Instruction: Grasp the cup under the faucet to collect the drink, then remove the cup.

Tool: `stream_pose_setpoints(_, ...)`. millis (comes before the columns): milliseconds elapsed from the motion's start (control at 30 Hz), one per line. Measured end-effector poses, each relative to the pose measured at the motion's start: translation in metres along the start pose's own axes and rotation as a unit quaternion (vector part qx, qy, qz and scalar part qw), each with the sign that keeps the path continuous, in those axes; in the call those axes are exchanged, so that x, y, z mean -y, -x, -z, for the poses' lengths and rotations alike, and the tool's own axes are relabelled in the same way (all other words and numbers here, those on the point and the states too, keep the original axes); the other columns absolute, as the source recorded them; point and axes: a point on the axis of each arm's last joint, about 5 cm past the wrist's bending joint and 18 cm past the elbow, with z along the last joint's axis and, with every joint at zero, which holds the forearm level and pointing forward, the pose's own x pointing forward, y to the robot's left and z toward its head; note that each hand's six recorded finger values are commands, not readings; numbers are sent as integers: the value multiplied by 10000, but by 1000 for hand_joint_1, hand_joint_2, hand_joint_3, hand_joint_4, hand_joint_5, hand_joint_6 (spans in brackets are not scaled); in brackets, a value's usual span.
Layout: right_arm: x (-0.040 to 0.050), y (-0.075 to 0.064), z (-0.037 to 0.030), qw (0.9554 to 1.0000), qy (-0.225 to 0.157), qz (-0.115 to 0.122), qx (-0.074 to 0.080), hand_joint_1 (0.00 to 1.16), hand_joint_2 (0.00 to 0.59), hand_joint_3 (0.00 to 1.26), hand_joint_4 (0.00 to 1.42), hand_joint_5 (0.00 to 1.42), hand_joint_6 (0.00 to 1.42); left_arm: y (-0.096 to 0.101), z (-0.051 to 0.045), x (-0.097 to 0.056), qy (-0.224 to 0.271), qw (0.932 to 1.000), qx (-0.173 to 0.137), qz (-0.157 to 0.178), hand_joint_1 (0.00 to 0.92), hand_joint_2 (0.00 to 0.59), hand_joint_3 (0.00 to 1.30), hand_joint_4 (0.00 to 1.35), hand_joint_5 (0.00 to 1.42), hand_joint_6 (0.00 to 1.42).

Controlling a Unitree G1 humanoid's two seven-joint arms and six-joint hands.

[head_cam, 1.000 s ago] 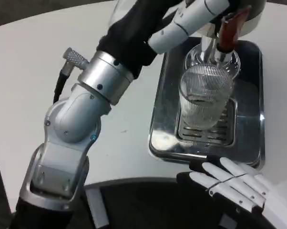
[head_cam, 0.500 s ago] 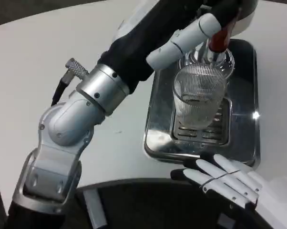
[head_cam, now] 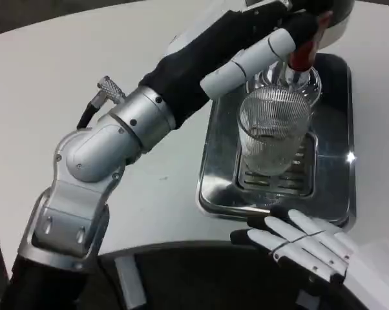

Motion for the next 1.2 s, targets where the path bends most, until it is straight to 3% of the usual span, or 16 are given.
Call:
stream_pose_setpoints(500,1,-13,10,10000,-41,20,-56,461,404,165,86,37,79,-18,-4,-77,-309,9987,94,383,0,106,174,84,188,221)
stream_pose_setpoints(1200,-16,-52,21,9997,-211,29,-142,461,404,165,87,37,67,-86,-90,-123,-1493,9834,181,1013,0,106,89,0,60,148)
